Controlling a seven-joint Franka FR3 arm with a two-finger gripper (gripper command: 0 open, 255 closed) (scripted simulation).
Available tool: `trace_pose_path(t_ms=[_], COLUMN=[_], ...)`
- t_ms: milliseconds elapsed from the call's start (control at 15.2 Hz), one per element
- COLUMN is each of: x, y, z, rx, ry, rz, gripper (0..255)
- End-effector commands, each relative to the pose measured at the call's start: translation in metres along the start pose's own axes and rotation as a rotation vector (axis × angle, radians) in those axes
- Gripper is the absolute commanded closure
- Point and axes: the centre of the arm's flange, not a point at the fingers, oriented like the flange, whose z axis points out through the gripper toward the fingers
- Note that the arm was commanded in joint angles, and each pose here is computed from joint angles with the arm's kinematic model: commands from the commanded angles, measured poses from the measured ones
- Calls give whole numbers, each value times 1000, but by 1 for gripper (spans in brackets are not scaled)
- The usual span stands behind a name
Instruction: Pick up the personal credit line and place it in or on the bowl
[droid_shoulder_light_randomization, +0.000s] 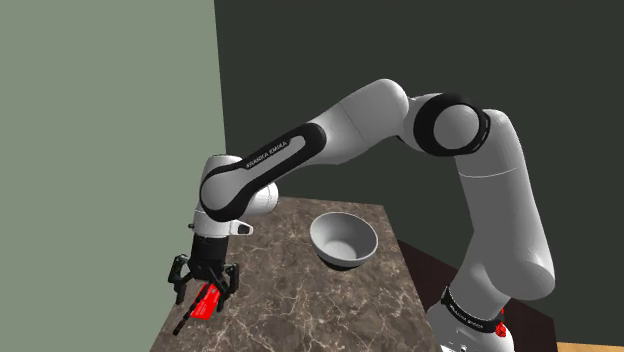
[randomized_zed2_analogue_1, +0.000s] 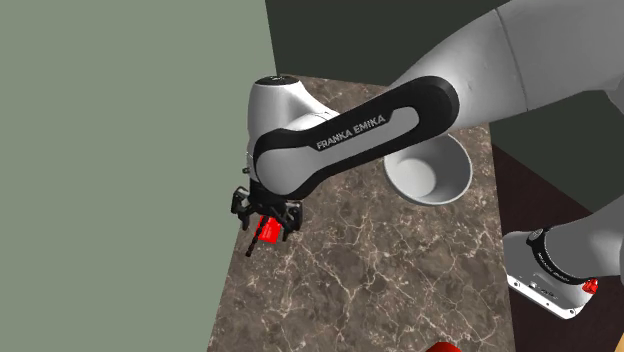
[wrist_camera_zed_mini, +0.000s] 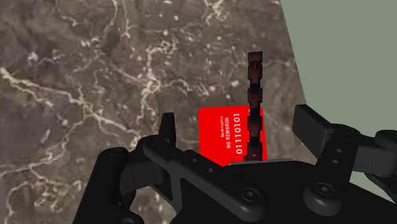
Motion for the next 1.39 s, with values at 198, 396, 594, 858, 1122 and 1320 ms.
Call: trace_pose_path(t_ms=[198, 396, 594, 858, 1122, 1320], x=[0, 0, 0, 0, 0, -6], y=[-1, -1, -1, 0, -1, -1], z=[15, 15, 15, 15, 17, 6], rx=[0, 0, 0, 0, 0, 0], ry=[0, 0, 0, 0, 0, 0], rz=[0, 0, 0, 0, 0, 0], gripper=[0, 0, 255, 255, 255, 255])
